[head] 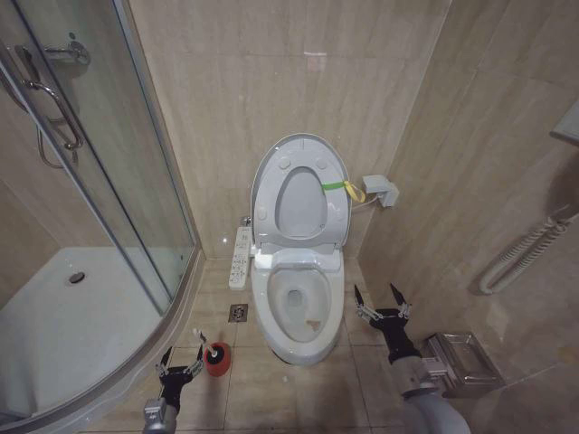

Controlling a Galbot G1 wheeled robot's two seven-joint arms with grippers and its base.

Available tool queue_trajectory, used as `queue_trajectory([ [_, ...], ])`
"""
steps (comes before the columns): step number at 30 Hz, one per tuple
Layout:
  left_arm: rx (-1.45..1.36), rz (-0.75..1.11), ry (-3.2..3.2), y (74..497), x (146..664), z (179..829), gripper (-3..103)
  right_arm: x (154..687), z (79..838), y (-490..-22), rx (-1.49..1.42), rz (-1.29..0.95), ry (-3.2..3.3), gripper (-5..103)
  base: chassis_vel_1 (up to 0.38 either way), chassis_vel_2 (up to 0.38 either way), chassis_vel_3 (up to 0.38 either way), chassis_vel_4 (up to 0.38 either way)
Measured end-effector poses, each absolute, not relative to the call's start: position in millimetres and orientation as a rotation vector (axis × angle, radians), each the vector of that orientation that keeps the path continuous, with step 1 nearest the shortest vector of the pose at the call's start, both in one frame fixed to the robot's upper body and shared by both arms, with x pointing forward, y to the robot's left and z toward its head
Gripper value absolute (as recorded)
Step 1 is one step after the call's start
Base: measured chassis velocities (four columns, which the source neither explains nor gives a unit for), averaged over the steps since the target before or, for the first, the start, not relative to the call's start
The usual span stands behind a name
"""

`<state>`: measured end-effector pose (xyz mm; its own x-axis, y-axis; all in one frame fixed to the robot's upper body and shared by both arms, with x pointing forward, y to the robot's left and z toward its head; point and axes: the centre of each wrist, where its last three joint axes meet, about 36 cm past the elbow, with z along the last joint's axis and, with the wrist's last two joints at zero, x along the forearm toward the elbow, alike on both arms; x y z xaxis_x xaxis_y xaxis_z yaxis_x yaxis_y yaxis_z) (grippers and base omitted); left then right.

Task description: Open the toilet lid, clean the toilet bowl with a toilet brush, close the toilet lid, and flush.

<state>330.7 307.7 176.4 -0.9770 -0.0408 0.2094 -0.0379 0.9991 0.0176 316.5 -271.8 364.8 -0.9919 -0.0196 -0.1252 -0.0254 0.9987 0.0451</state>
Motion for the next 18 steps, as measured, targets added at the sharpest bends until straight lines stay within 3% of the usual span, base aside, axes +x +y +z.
queue_trajectory([
  [1,0.057,-0.013,-2.928,308,335,175,99,317,365,-272,-0.034,0.070,3.016,100,0.000,0.000,0.000,0.000],
  [18,-0.079,0.004,-2.931,322,390,143,99,317,365,-272,-0.034,0.070,3.016,100,0.000,0.000,0.000,0.000],
])
